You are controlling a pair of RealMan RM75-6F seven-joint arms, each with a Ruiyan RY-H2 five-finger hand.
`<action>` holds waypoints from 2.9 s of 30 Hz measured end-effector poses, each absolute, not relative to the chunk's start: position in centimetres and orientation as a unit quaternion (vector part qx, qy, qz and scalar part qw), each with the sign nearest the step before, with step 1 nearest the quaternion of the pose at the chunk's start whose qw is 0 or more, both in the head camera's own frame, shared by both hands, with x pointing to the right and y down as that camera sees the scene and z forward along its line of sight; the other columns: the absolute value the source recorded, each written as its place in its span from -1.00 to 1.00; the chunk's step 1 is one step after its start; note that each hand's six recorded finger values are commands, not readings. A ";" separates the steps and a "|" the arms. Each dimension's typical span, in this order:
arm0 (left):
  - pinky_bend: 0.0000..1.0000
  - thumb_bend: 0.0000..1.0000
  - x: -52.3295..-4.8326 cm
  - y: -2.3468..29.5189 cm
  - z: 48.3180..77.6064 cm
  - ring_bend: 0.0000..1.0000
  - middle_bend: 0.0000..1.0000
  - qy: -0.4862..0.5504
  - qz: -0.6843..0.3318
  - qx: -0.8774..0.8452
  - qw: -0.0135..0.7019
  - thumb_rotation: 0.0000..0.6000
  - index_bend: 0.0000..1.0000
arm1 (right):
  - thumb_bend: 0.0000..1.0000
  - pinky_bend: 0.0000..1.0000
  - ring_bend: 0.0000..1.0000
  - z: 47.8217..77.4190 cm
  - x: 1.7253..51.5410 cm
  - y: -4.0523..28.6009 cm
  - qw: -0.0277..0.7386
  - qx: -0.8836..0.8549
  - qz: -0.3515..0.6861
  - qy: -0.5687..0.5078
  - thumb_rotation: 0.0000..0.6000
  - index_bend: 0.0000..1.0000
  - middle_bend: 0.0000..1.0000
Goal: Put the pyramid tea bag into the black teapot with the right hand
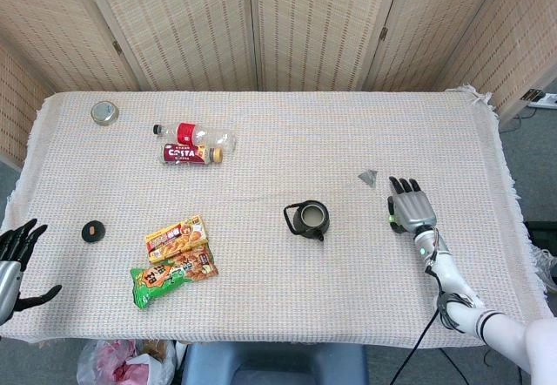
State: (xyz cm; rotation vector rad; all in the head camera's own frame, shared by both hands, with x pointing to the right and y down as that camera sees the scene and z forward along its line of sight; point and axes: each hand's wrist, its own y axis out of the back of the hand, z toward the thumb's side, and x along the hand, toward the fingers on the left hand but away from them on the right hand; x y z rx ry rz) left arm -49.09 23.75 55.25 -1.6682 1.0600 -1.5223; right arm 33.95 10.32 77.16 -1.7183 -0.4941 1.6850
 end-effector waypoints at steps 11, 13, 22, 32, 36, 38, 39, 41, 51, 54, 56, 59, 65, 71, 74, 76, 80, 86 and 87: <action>-0.88 -0.59 -49.1 23.8 55.2 -1.00 -1.00 0.402 -0.579 -0.632 0.321 1.00 -1.00 | -0.58 -1.00 -1.00 75.0 33.5 9.6 0.352 -0.662 0.624 -0.219 1.00 0.12 -1.00; -0.88 -0.59 -49.0 23.8 55.2 -1.00 -1.00 0.401 -0.579 -0.632 0.322 1.00 -1.00 | -0.58 -1.00 -1.00 74.0 33.4 9.3 0.357 -0.663 0.617 -0.230 1.00 0.12 -1.00; -0.88 -0.59 -48.4 24.0 55.3 -1.00 -1.00 0.394 -0.577 -0.634 0.330 1.00 -1.00 | -0.58 -1.00 -1.00 68.0 32.0 7.6 0.393 -0.662 0.576 -0.276 1.00 0.12 -1.00; -0.88 -0.59 -48.3 24.0 55.6 -1.00 -1.00 0.389 -0.583 -0.634 0.328 1.00 -1.00 | -0.58 -1.00 -1.00 60.8 29.7 5.0 0.446 -0.643 0.538 -0.313 1.00 0.12 -1.00; -0.88 -0.59 -48.3 24.0 55.5 -1.00 -1.00 0.391 -0.581 -0.634 0.328 1.00 -1.00 | -0.57 -1.00 -1.00 58.8 28.7 4.3 0.457 -0.639 0.526 -0.326 1.00 0.12 -1.00; -0.88 -0.59 -48.4 23.9 55.4 -1.00 -1.00 0.392 -0.580 -0.634 0.327 1.00 -1.00 | -0.56 -1.00 -1.00 58.2 28.3 4.1 0.462 -0.638 0.521 -0.328 1.00 0.12 -1.00; -0.88 -0.59 -48.4 23.9 55.4 -1.00 -1.00 0.393 -0.580 -0.634 0.327 1.00 -1.00 | -0.55 -1.00 -1.00 57.8 28.0 4.1 0.468 -0.636 0.519 -0.329 1.00 0.12 -1.00; -0.88 -0.59 -48.5 23.8 55.4 -1.00 -1.00 0.396 -0.579 -0.635 0.324 1.00 -1.00 | -0.55 -1.00 -1.00 57.3 27.3 4.1 0.476 -0.634 0.512 -0.330 1.00 0.12 -1.00; -0.88 -0.59 -49.0 23.8 54.7 -1.00 -1.00 0.410 -0.569 -0.637 0.321 1.00 -1.00 | -0.56 -1.00 -1.00 55.9 22.6 4.0 0.514 -0.634 0.481 -0.320 1.00 0.12 -1.00; -0.88 -0.59 -49.1 23.8 54.4 -1.00 -1.00 0.413 -0.566 -0.638 0.320 1.00 -1.00 | -0.55 -1.00 -1.00 55.9 21.1 3.9 0.515 -0.638 0.472 -0.323 1.00 0.12 -1.00; -0.88 -0.59 -49.2 23.9 54.1 -1.00 -1.00 0.416 -0.563 -0.639 0.320 1.00 -1.00 | -0.55 -1.00 -1.00 56.0 20.4 3.8 0.517 -0.639 0.470 -0.322 1.00 0.12 -1.00; -0.88 -0.59 -49.3 24.0 53.9 -1.00 -1.00 0.419 -0.559 -0.640 0.321 1.00 -1.00 | -0.55 -1.00 -1.00 56.4 19.3 3.8 0.517 -0.643 0.467 -0.318 1.00 0.12 -1.00; -0.88 -0.59 -49.5 24.0 53.7 -1.00 -1.00 0.422 -0.556 -0.641 0.319 1.00 -1.00 | -0.55 -1.00 -1.00 57.1 17.9 3.4 0.517 -0.647 0.464 -0.314 1.00 0.12 -1.00; -0.88 -0.59 -49.7 23.9 53.5 -1.00 -1.00 0.425 -0.554 -0.642 0.317 1.00 -1.00 | -0.55 -1.00 -1.00 57.7 17.0 3.5 0.521 -0.650 0.460 -0.308 1.00 0.12 -1.00; -0.88 -0.59 -49.8 24.0 53.5 -1.00 -1.00 0.427 -0.554 -0.641 0.316 1.00 -1.00 | -0.55 -1.00 -1.00 58.0 16.7 3.6 0.523 -0.650 0.459 -0.305 1.00 0.12 -1.00; -0.88 -0.59 -49.8 24.1 53.5 -1.00 -1.00 0.427 -0.553 -0.642 0.315 1.00 -1.00 | -0.55 -1.00 -1.00 58.1 16.5 3.6 0.523 -0.652 0.457 -0.305 1.00 0.12 -1.00; -0.88 -0.59 -49.9 24.0 53.4 -1.00 -1.00 0.428 -0.553 -0.642 0.314 1.00 -1.00 | -0.55 -1.00 -1.00 58.0 16.2 3.7 0.521 -0.655 0.453 -0.307 1.00 0.12 -1.00; -0.88 -0.59 -49.8 24.2 53.1 -1.00 -1.00 0.430 -0.549 -0.643 0.317 1.00 -1.00 | -0.55 -1.00 -1.00 59.0 16.0 4.1 0.520 -0.657 0.460 -0.294 1.00 0.11 -1.00; -0.88 -0.59 -49.8 24.2 53.1 -1.00 -1.00 0.430 -0.549 -0.643 0.317 1.00 -1.00 | -0.55 -1.00 -1.00 59.2 16.0 4.2 0.520 -0.658 0.461 -0.291 1.00 0.11 -1.00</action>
